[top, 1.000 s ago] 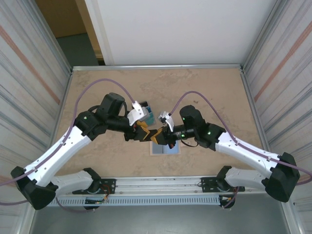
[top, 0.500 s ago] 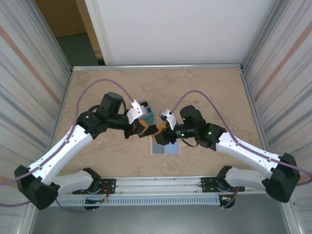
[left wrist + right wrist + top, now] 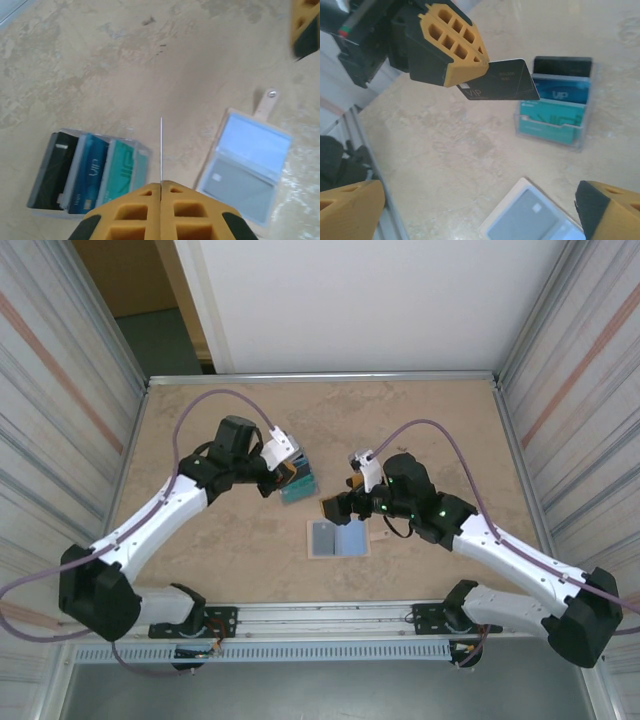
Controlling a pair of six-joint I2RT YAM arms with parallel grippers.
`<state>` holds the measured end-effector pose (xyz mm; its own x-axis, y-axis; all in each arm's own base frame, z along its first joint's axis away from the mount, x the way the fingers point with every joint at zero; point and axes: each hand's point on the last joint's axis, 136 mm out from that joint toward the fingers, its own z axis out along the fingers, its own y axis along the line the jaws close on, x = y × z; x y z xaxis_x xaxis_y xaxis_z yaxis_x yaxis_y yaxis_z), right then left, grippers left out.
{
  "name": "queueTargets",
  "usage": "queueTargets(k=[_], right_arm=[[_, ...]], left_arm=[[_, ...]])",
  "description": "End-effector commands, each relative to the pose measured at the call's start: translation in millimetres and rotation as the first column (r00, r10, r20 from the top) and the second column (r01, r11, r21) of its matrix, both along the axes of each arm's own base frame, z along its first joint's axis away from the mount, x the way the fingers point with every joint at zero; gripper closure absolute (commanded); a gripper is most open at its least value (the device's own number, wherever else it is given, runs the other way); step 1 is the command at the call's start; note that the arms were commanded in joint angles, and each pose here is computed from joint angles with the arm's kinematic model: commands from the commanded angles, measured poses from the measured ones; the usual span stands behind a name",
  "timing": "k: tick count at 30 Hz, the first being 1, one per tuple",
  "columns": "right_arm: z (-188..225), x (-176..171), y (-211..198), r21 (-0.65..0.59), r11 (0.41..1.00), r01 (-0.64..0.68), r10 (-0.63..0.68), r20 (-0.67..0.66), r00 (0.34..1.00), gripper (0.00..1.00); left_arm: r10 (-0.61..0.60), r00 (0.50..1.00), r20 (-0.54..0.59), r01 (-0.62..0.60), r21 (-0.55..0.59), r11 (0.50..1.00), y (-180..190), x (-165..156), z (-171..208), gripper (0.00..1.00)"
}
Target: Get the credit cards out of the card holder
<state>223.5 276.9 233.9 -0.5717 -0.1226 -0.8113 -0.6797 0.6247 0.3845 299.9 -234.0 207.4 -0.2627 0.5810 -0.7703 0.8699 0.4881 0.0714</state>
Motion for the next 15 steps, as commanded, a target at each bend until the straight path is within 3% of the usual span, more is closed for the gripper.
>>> queueTargets(k=[1,7,15], right_arm=[[2,16,-22,-0.019,0.986,0.163,-0.163,0.003,0.987,0.01],[-8,36,-52,-0.109,0.924,0.366,-0.369,-0.005,0.93,0.01],[-15,41,-66,-0.139,0.883,0.449,-0.455,-0.015,0.89,0.01]], left_arm=[[-0.011,0.991,0.136,0.008,0.024,1.0,3,31,9,1.0],[-0.049,0.985,0.168,0.047,0.02,0.999,7,68,1,1.0],[-0.065,0.984,0.164,0.068,-0.013,0.998,16,100,-18,1.0]])
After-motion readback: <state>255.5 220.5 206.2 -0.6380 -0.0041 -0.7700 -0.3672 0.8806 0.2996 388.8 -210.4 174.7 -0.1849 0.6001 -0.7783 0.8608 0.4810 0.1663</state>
